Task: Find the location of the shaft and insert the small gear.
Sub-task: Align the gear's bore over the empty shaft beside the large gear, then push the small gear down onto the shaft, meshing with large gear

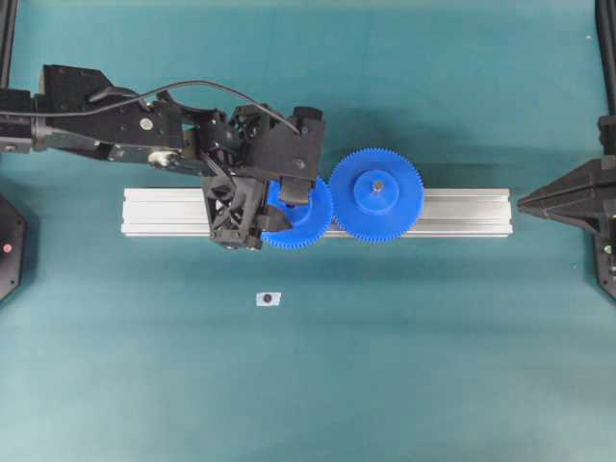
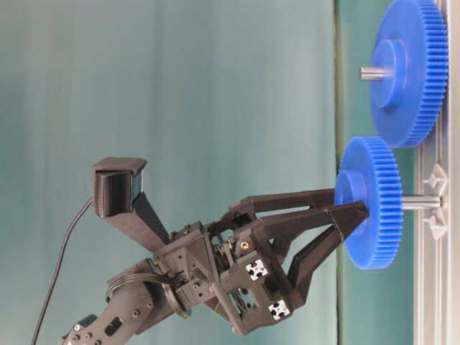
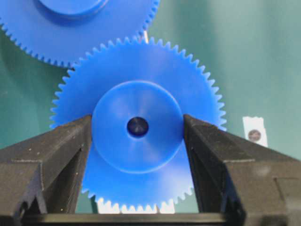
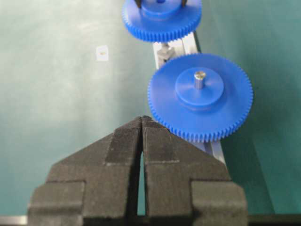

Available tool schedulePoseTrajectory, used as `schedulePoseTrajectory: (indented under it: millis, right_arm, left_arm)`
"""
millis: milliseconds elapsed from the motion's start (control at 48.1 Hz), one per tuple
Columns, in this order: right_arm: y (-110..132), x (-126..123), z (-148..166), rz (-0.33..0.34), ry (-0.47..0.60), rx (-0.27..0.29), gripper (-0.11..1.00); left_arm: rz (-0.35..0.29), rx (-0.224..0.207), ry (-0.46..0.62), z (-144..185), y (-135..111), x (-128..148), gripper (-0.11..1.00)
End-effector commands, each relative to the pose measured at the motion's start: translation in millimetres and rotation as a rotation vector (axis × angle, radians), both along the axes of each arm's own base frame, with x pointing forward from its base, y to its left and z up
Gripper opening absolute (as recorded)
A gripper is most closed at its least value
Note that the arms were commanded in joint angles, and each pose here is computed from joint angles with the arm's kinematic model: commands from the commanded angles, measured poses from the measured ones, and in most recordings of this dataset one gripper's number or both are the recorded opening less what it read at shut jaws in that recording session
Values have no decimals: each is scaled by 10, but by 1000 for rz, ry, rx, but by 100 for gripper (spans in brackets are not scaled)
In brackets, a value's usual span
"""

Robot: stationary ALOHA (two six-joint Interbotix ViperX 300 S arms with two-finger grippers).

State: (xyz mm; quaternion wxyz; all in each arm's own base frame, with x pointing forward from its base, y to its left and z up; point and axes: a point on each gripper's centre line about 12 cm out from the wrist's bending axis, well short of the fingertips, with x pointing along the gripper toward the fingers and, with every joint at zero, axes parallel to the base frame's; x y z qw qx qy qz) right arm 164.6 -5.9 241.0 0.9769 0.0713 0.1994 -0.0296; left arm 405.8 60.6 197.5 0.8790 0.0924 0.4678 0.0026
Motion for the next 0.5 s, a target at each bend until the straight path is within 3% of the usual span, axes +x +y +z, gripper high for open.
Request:
schedulePoseTrajectory:
  millis: [0,416,478]
  right_arm:
    - [-4,17,36,-5,-11,8,2]
    - [-4,18,42,-5,-13,8,2]
    - [-4,18,42,-5,-13,8,2]
  left_arm:
    - [10,7,-49,163,40,44,66]
    - [25,-7,-48,153,21,41,66]
    - [18,-7,-49,158,-4,48,70]
